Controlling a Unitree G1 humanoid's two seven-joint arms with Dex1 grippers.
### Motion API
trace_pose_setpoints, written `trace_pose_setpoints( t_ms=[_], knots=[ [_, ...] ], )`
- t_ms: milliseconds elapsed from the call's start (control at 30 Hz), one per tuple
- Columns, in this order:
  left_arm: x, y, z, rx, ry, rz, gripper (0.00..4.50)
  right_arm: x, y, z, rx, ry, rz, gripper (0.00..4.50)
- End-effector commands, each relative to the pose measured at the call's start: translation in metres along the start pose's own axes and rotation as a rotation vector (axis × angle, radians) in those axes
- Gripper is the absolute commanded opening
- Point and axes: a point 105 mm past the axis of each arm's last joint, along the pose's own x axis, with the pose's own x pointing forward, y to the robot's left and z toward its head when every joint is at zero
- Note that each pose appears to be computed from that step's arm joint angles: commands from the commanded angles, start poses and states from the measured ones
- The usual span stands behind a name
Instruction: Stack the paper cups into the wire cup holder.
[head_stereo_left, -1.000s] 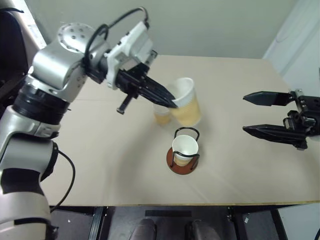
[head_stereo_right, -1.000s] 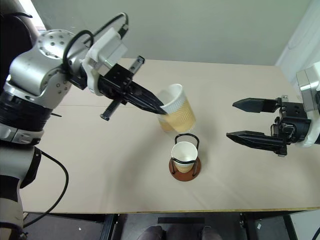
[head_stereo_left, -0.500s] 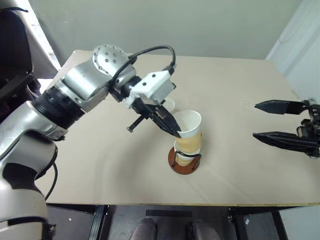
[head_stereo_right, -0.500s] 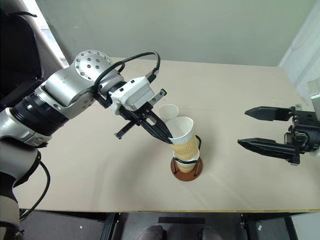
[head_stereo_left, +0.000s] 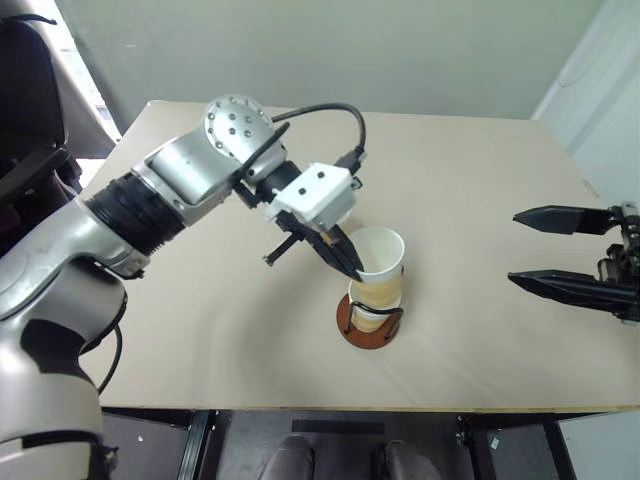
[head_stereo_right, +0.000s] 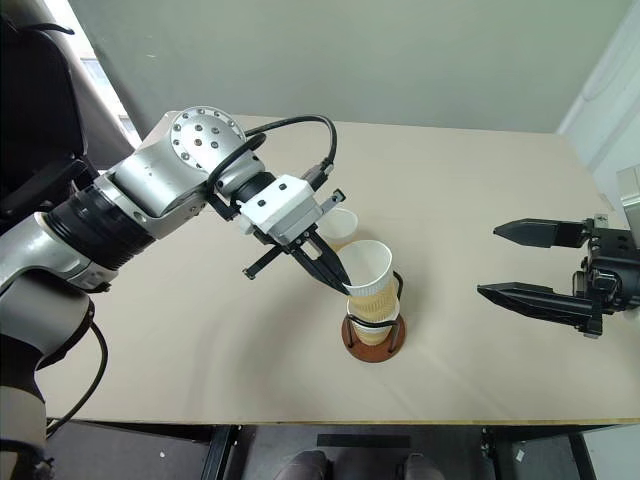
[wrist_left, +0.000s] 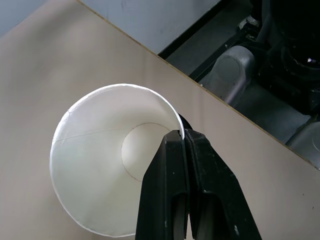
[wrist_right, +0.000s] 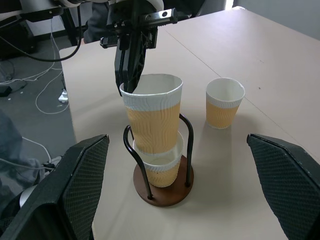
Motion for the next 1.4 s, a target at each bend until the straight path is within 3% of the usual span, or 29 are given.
trace_pose_setpoints(
  t_ms=[33, 100, 200, 400, 567, 667, 767, 833, 1400],
  knots=[
    [-0.004, 0.001, 0.004, 0.055, 0.042, -0.022, 0.06, -0.003, 0.003, 0.01, -0.055, -0.017, -0.01, 4.5],
    [-0.002, 0.001, 0.007, 0.059, 0.03, -0.023, 0.06, -0.003, 0.003, 0.009, -0.055, -0.019, -0.009, 4.5],
    [0.0, 0.003, 0.005, 0.075, 0.039, -0.022, 0.61, -0.002, 0.003, 0.008, -0.054, -0.017, -0.008, 4.5],
    [0.002, 0.006, 0.01, 0.104, -0.002, -0.003, 2.65, -0.003, 0.003, 0.008, -0.055, -0.016, -0.008, 4.5],
    [-0.009, 0.027, 0.011, 0.075, -0.053, 0.119, 4.48, -0.003, 0.003, 0.008, -0.054, -0.014, -0.007, 4.5],
    [-0.029, 0.035, -0.02, -0.027, 0.037, 0.231, 4.48, -0.003, 0.003, 0.008, -0.053, -0.015, -0.012, 4.5],
    [-0.052, 0.035, -0.072, -0.153, 0.227, 0.368, 4.48, -0.002, 0.004, 0.006, -0.05, -0.009, -0.016, 4.5],
    [-0.058, 0.032, -0.091, -0.202, 0.297, 0.394, 4.48, -0.002, 0.005, 0.005, -0.05, -0.009, -0.016, 4.5],
    [-0.023, 0.047, -0.121, -0.245, 0.372, 0.395, 4.48, -0.002, 0.013, 0.006, -0.046, -0.013, -0.039, 4.5]
  ],
)
